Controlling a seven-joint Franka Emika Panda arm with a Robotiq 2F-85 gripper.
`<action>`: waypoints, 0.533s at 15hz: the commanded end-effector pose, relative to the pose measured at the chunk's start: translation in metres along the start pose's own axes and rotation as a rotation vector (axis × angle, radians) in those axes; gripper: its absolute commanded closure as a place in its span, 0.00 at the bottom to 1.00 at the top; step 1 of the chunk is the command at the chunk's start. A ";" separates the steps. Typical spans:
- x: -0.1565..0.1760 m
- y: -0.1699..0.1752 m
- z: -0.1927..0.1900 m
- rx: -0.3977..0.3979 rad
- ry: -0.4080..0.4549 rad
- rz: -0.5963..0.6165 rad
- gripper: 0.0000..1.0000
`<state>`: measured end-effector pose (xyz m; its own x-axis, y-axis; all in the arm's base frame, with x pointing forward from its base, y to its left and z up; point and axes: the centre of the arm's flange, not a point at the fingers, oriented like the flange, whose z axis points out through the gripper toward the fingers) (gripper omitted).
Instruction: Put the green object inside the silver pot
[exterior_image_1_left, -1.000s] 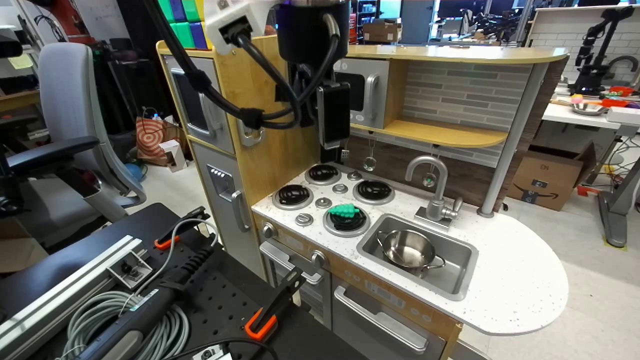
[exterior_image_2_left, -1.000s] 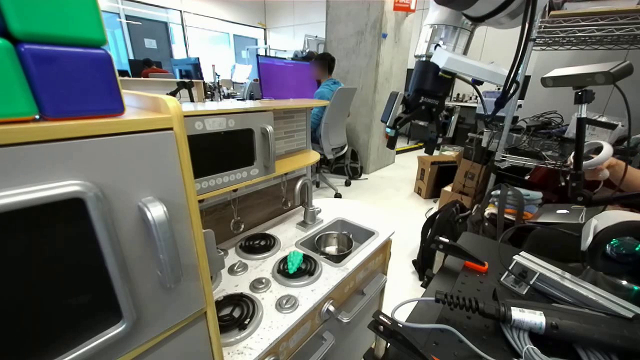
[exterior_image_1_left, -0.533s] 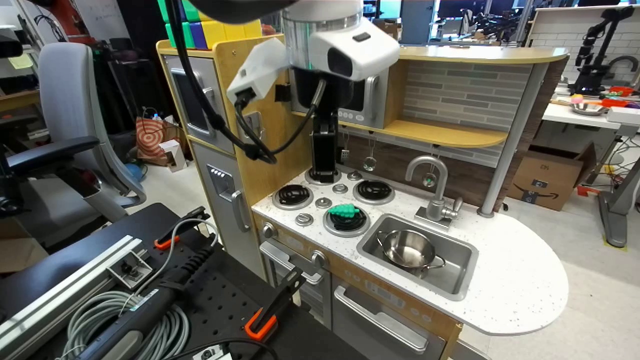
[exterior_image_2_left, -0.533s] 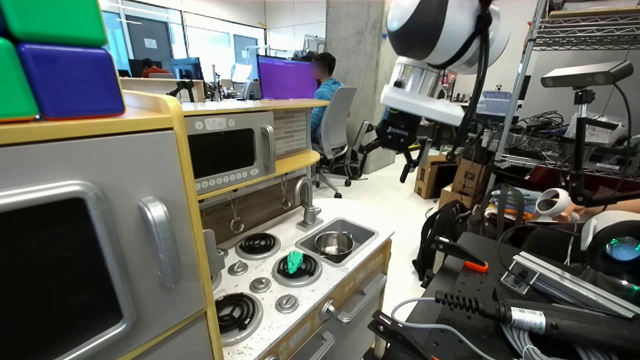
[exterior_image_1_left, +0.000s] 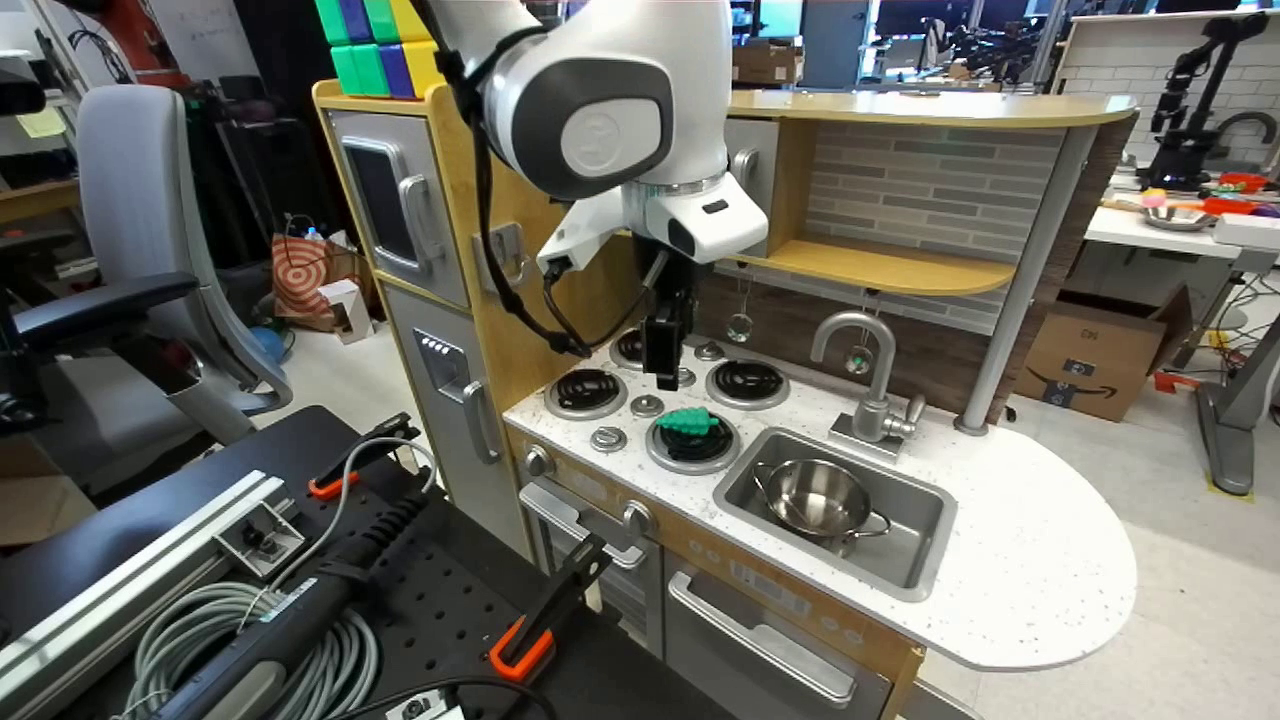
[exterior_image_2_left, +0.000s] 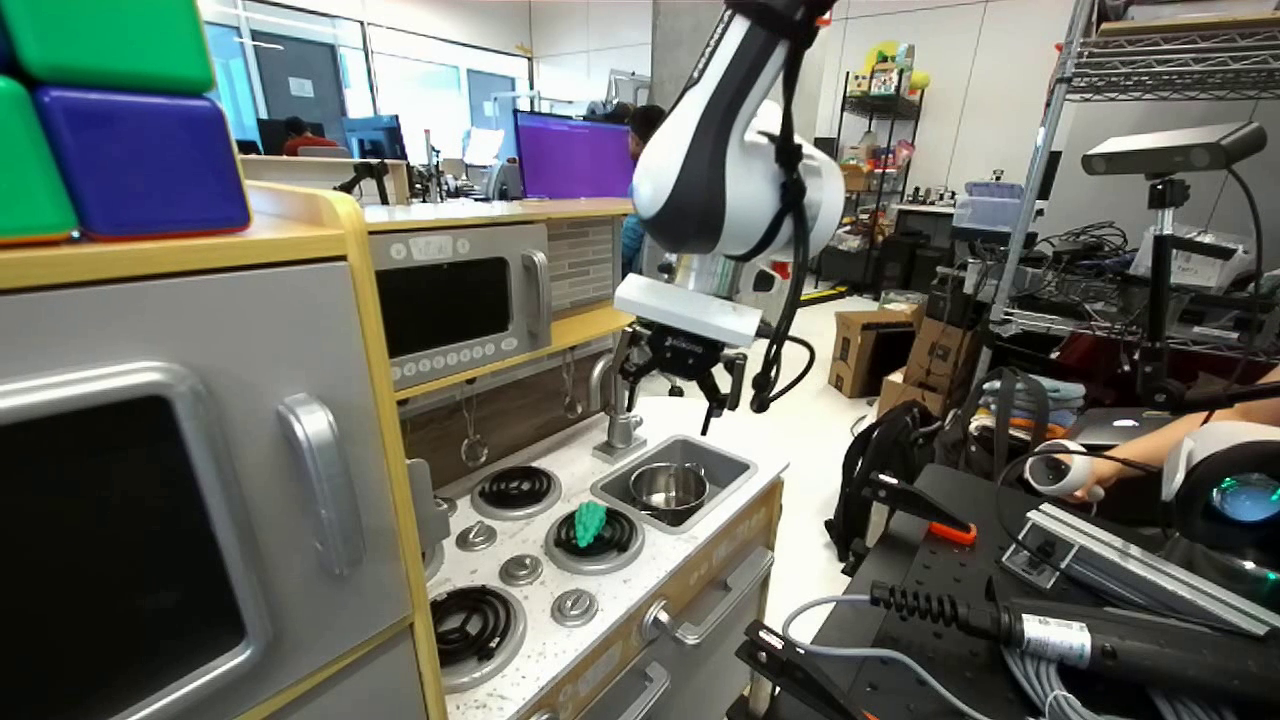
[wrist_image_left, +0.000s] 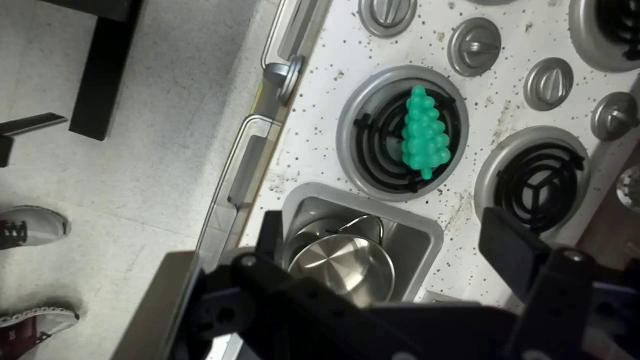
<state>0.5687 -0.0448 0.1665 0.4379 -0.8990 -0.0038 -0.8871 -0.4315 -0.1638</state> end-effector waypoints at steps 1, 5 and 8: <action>0.015 -0.051 0.047 0.017 0.058 0.023 0.00; 0.015 -0.071 0.080 0.014 0.075 0.004 0.00; 0.017 -0.076 0.099 0.001 0.066 -0.013 0.00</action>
<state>0.6335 -0.0222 0.1003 0.4345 -0.8997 0.0413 -0.8842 -0.4348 -0.1707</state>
